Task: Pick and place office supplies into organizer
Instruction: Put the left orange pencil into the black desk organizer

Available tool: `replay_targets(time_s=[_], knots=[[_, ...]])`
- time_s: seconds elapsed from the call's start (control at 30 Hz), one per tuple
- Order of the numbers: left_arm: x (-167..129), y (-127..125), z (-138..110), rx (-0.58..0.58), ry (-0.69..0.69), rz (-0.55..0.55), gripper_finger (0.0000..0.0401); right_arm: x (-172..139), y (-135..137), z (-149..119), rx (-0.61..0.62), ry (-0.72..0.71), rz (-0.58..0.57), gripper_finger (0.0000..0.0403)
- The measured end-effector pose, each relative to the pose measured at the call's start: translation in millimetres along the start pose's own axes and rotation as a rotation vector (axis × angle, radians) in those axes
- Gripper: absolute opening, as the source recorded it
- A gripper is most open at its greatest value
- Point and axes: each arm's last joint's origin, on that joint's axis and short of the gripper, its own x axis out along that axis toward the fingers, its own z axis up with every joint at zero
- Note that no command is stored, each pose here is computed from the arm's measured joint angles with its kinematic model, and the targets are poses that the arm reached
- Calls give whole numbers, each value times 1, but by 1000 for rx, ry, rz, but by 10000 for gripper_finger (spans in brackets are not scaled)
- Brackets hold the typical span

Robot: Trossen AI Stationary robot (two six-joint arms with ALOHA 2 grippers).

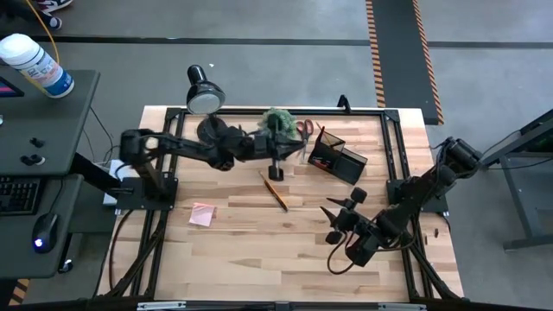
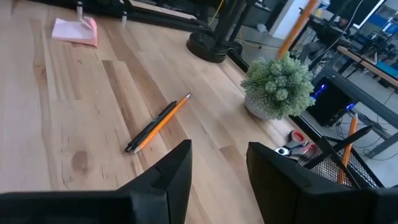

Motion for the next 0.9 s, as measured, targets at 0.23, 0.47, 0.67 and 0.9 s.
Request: replay_targets(time_s=[0.23,0.47,0.67,0.9], knots=[[15,25,-38,-26,-85,-18,0,0,0,0,-2,0,1,145],[45,45,-55,-46,-139,-89,0,0,0,0,-2,2,3,145],[66,50,-61,20,-176,-98,0,0,0,0,-2,3,4,145],[78,62,-84,37,-130,-58,0,0,0,0,1,2,6,145]])
